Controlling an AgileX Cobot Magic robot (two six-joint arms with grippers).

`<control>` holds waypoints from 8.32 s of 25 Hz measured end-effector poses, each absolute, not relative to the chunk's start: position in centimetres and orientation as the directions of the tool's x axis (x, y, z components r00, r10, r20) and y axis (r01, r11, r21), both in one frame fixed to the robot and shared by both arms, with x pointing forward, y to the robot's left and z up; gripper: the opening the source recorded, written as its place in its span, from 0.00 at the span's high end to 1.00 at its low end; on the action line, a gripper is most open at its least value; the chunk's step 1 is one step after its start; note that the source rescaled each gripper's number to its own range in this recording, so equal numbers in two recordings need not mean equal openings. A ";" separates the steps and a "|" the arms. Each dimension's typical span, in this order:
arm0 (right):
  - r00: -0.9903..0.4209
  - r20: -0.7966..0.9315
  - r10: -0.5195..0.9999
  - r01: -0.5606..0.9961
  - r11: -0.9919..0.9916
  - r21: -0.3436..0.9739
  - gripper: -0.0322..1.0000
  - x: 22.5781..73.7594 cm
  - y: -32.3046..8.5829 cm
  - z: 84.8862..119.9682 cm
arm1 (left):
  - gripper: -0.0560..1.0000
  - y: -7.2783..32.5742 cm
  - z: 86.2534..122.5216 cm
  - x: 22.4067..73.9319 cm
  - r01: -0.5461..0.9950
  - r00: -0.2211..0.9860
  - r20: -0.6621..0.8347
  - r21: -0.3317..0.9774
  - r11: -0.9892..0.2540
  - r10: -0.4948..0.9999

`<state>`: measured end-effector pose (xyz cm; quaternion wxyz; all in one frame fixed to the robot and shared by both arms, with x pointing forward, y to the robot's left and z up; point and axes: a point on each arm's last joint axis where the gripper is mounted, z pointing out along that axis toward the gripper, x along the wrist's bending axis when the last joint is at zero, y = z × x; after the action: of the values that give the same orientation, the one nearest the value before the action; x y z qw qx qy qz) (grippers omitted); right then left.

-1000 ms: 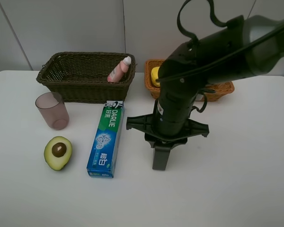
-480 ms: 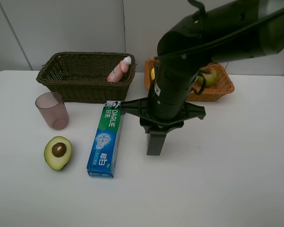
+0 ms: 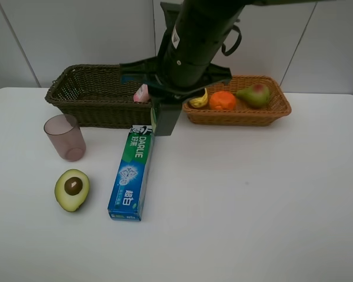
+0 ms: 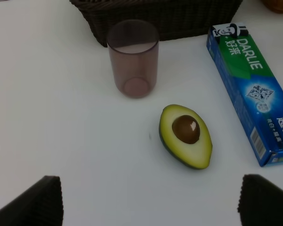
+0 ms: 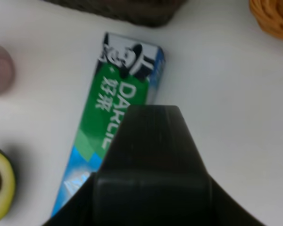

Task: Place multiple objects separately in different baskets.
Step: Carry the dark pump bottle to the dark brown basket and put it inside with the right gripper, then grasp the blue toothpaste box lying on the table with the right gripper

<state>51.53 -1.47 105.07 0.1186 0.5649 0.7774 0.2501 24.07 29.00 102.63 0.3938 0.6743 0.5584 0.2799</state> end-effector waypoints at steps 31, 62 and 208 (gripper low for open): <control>-0.479 0.067 0.875 0.576 0.255 0.777 0.88 63.1 5.6 102.5 | 0.02 29.0 102.6 24.1 0.533 0.220 -0.062 0.844 -0.066 0.974; -0.469 0.036 0.882 0.538 0.253 0.804 0.88 67.6 3.4 98.0 | 0.02 29.0 102.6 24.1 0.533 0.220 -0.062 0.844 -0.066 0.974; -0.144 0.143 0.979 0.979 0.120 0.163 0.62 53.6 6.4 88.7 | 0.02 29.0 102.6 24.1 0.533 0.220 -0.062 0.844 -0.066 0.974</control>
<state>53.62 6.35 88.68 -0.0001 0.6543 0.7483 0.1092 24.07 29.00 102.63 0.3938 0.6743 0.5584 0.2799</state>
